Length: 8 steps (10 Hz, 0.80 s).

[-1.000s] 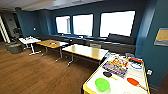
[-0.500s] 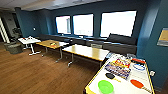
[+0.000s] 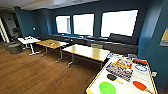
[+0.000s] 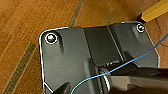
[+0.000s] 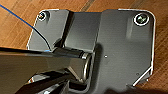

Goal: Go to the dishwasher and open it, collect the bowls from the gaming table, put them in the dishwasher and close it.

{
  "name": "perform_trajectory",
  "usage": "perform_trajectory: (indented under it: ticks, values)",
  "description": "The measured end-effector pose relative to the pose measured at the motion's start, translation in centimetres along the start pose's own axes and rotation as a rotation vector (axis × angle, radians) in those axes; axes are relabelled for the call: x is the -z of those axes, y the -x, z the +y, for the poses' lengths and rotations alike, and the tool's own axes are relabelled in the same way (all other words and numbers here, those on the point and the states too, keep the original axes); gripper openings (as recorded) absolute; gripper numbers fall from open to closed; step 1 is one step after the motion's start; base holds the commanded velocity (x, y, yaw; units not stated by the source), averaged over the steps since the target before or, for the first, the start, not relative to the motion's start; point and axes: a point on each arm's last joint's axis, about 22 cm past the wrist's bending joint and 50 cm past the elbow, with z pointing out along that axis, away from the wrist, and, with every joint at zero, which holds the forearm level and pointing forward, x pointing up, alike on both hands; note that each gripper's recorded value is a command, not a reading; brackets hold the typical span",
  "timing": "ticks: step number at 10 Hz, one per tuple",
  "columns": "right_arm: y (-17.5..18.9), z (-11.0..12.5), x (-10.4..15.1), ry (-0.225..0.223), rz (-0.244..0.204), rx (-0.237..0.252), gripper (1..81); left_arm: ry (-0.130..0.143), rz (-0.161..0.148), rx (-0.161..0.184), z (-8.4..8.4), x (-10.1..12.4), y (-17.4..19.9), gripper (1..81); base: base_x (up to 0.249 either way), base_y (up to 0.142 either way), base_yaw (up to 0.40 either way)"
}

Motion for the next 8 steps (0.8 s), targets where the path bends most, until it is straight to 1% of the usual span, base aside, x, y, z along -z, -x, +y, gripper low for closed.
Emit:
perform_trajectory:
  ticks: [1,2,3,5,8]
  values:
    - [-0.6,0.0,0.0,0.0,0.011,0.002,81.1,-0.001,0.006,-0.001,-0.1,0.0,-0.2,81.1,0.0,0.0,0.0]
    - [0.0,0.0,0.0,0.0,0.005,0.001,81.1,-0.001,-0.002,0.001,0.0,0.1,0.4,81.1,0.0,0.0,0.0]
    - [0.8,-0.2,0.0,-0.002,-0.006,-0.002,81.1,0.001,-0.017,0.004,0.1,0.1,1.3,81.1,0.0,0.0,0.0]
    - [0.8,-0.2,0.0,-0.001,-0.008,-0.001,81.1,0.0,-0.008,0.002,0.0,0.1,0.7,81.1,0.035,0.0,0.0]
    - [0.7,-0.2,0.0,-0.001,-0.006,-0.002,81.1,-0.001,-0.004,0.001,0.0,0.1,0.4,81.1,0.0,0.0,-0.167]
